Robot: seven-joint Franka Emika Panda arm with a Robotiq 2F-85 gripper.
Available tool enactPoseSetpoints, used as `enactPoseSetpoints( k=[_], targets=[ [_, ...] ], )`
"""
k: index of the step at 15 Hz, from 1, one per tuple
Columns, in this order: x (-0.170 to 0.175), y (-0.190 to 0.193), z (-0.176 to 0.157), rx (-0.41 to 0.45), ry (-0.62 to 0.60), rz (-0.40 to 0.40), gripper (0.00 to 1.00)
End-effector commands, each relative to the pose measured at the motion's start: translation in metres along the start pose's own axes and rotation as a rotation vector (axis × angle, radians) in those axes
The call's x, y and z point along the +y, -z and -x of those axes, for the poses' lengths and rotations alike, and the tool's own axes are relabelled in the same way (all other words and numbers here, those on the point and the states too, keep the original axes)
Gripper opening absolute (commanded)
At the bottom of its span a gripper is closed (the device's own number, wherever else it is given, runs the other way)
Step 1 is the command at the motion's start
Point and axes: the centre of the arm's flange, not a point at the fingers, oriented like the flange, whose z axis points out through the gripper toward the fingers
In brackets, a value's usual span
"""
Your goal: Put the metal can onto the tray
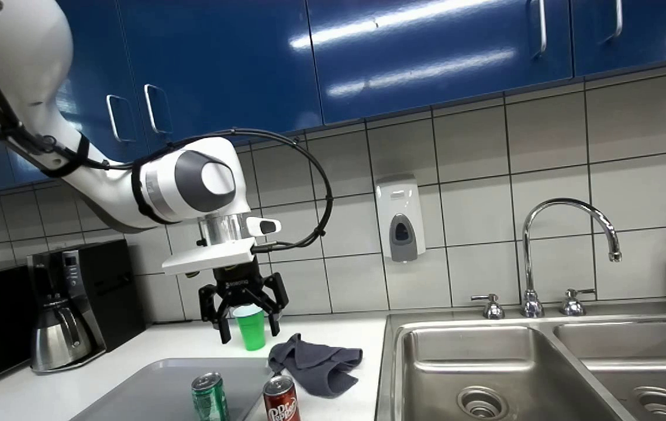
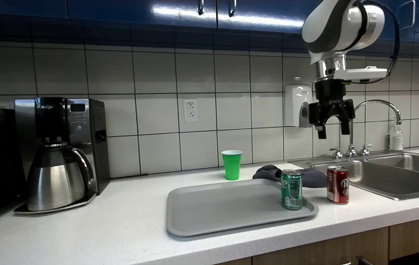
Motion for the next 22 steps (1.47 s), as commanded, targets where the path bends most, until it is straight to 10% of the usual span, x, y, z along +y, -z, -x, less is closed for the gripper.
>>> enactPoseSetpoints(
  k=[1, 22],
  targets=[
    [0.003, -0.019, -0.012, -0.023, -0.022, 0.021, 1.0],
    [0.018, -0.081, -0.034, -0.14, -0.113, 0.043, 1.0]
  ],
)
